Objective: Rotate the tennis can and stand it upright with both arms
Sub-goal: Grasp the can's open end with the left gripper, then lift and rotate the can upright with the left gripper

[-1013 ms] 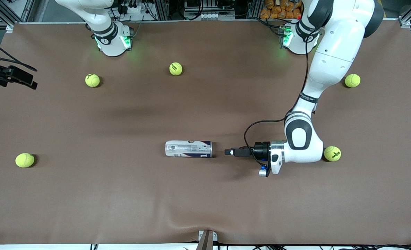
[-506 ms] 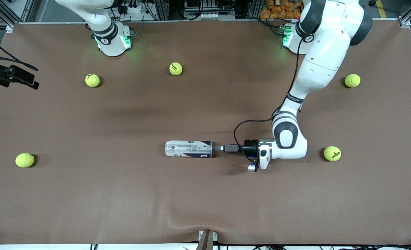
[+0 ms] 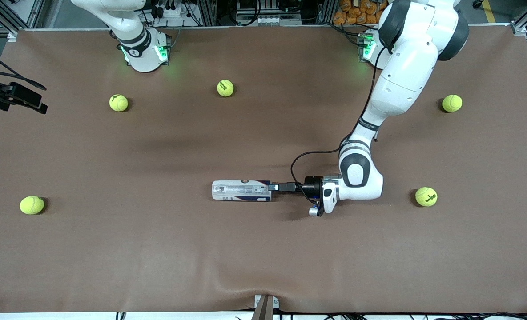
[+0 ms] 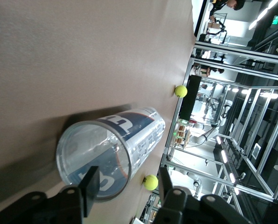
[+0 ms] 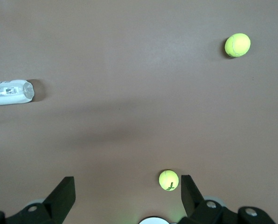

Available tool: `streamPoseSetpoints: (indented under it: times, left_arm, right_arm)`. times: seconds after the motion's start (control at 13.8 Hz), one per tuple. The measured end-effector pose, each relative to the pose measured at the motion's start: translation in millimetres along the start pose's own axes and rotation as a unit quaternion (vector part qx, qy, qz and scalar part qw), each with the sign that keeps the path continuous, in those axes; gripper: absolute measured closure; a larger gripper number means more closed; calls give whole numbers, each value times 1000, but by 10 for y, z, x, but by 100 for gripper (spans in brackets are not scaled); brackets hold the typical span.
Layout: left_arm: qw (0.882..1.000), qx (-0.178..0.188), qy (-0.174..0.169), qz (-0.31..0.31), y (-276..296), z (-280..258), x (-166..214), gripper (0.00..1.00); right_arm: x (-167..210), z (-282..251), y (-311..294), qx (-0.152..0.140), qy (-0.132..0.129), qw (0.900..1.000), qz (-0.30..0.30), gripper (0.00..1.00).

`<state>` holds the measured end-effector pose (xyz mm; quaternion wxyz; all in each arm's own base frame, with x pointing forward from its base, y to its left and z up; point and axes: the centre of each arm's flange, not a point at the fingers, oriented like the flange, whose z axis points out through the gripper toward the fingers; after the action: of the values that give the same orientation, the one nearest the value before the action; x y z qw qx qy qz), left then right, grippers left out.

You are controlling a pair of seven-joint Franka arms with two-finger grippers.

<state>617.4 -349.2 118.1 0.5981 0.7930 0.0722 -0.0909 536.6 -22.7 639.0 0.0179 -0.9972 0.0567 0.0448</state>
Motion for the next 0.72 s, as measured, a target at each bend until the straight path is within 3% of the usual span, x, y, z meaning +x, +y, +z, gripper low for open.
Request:
streamPoseSetpoints:
  times: [0.07,0.14,0.43,0.72]
  left_arm:
    - [1000,2,6,0,2,52,-14,42]
    - [1000,8,12,1,10,119,-35,49]
    - [999,22,21,15,104,297,-81,91]
    - [999,23,31,36,266,207,33,95]
  right_arm:
    - [-2,2,0,0,-1,1000,0,0]
    - [-3,3,1,0,-1,1000,0,0]
    - [-3,1,10,0,-1,1000,1,0]
    - [-3,0,10,0,-1,1000,1,0]
